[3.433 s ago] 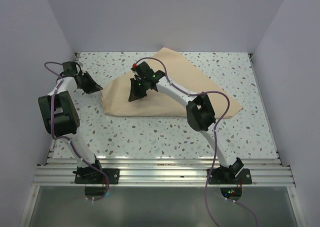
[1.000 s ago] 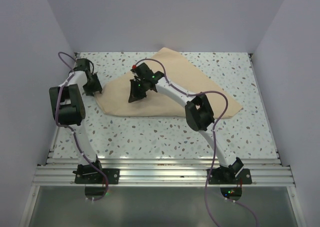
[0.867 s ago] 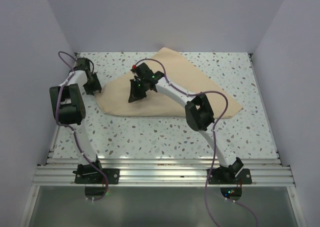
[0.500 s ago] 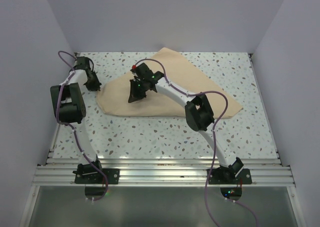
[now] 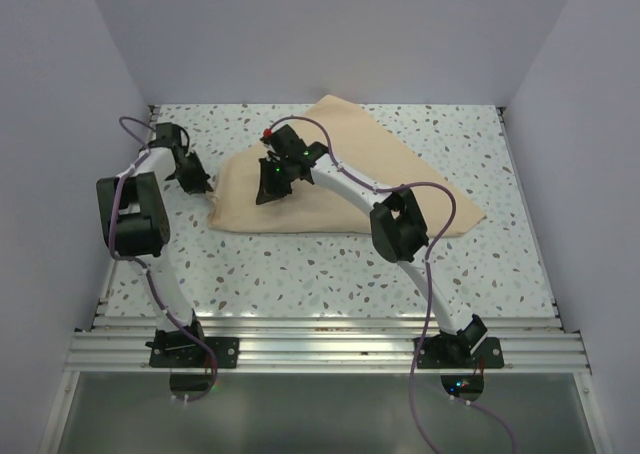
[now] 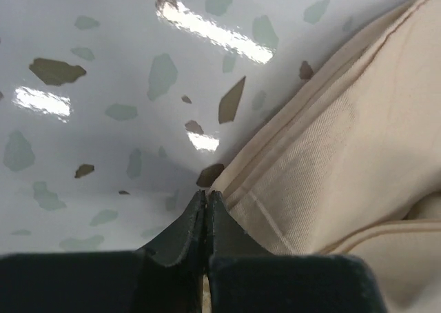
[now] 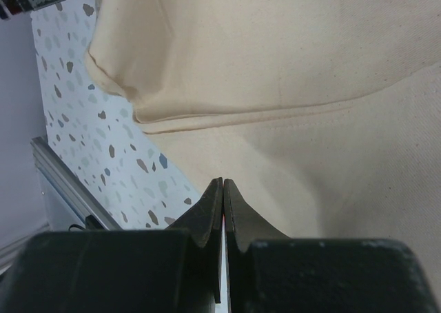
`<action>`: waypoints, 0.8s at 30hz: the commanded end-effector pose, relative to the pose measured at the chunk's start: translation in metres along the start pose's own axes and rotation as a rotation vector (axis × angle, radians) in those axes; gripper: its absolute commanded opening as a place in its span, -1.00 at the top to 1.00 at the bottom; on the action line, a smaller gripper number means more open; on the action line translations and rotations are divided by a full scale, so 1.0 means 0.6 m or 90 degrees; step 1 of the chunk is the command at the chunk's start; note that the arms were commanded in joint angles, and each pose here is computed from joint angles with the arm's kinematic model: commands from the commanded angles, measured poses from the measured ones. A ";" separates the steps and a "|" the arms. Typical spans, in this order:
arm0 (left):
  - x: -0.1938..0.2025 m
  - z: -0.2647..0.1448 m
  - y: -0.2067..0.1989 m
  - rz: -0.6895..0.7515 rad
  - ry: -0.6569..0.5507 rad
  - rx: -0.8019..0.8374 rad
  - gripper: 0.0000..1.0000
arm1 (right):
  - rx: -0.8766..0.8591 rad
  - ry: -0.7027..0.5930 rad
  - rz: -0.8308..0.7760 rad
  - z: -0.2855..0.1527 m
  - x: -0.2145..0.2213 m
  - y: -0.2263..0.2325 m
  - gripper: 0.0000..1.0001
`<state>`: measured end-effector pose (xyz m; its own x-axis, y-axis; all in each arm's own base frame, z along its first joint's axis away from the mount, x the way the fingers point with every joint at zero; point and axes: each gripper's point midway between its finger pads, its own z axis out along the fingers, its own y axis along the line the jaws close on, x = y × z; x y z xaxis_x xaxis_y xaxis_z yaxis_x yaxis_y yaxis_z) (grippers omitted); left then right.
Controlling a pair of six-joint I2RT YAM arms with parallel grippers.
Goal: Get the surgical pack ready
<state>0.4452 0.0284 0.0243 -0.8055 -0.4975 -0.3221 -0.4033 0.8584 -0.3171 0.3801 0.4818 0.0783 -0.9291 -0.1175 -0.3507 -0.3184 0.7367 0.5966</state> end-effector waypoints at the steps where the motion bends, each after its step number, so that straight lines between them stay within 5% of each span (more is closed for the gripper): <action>1: -0.015 -0.060 -0.050 -0.010 -0.034 0.065 1.00 | -0.022 -0.025 -0.029 -0.025 -0.018 0.031 1.00; 24: -0.034 -0.118 -0.094 -0.007 -0.076 0.112 1.00 | -0.029 -0.025 -0.045 -0.003 0.003 0.064 1.00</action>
<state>0.4458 0.0032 0.0773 -0.7691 -0.5288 -0.3590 -0.3666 0.8251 -0.4299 0.3694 0.4902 0.0774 -0.9218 -0.1441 -0.3599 -0.3441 0.7318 0.5883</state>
